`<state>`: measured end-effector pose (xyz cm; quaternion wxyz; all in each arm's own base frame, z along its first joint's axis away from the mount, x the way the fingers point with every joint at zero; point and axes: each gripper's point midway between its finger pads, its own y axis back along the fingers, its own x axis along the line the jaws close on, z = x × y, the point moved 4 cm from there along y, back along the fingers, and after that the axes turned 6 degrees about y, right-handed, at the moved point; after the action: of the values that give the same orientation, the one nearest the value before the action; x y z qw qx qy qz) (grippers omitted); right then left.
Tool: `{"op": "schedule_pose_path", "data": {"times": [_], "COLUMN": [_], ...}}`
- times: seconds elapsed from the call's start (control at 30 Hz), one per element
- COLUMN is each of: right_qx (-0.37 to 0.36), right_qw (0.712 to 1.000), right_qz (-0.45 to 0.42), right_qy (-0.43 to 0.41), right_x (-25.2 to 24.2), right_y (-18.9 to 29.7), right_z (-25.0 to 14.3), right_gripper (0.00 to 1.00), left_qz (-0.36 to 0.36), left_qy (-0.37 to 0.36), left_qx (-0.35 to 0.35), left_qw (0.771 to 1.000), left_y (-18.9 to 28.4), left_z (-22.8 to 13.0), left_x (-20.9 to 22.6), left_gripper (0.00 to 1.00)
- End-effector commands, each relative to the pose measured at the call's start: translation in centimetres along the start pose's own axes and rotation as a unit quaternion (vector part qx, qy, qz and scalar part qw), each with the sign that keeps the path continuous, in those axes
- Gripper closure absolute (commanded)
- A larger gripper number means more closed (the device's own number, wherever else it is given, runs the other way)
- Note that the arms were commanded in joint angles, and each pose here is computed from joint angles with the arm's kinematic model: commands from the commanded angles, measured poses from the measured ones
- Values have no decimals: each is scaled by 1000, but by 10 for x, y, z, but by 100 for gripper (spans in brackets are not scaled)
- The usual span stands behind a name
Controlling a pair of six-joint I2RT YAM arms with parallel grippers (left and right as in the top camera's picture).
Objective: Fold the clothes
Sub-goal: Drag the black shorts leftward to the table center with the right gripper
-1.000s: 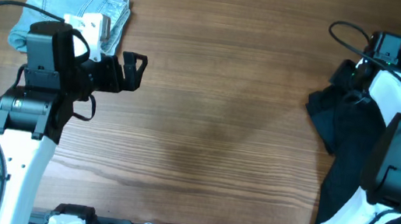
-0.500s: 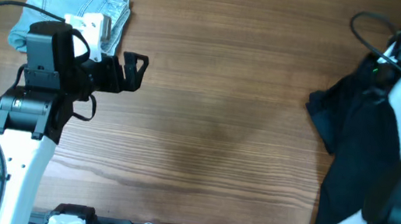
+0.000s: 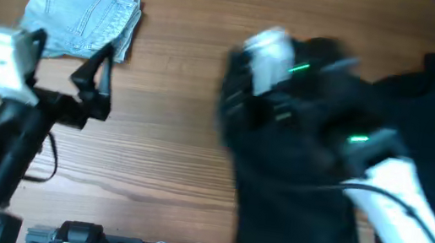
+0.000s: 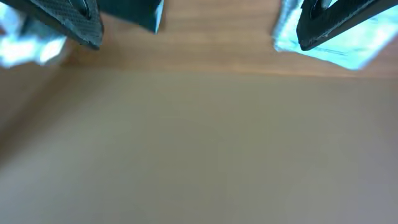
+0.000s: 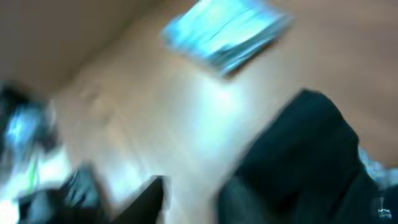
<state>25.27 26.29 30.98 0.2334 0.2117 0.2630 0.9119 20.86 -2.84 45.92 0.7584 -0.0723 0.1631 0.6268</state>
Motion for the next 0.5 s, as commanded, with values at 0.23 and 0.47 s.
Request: {"op": "schedule_pose_path", "data": {"times": [0.23,0.47], "right_qx": [-101,-169], "right_qw": [967,919], "right_qz": [-212,-300], "right_qy": [-99,-192], "right_x": [-50,-90], "right_y": [70,156], "right_z": [30,19], "right_gripper": [24,21], "left_qz": [-17,-125], "left_qy": [22,99], "left_qx": [87,351], "left_qw": [996,923], "left_y": [-47,-180], "left_z": [-26,-160], "left_x": [5,-3], "left_gripper": [0,0]}}
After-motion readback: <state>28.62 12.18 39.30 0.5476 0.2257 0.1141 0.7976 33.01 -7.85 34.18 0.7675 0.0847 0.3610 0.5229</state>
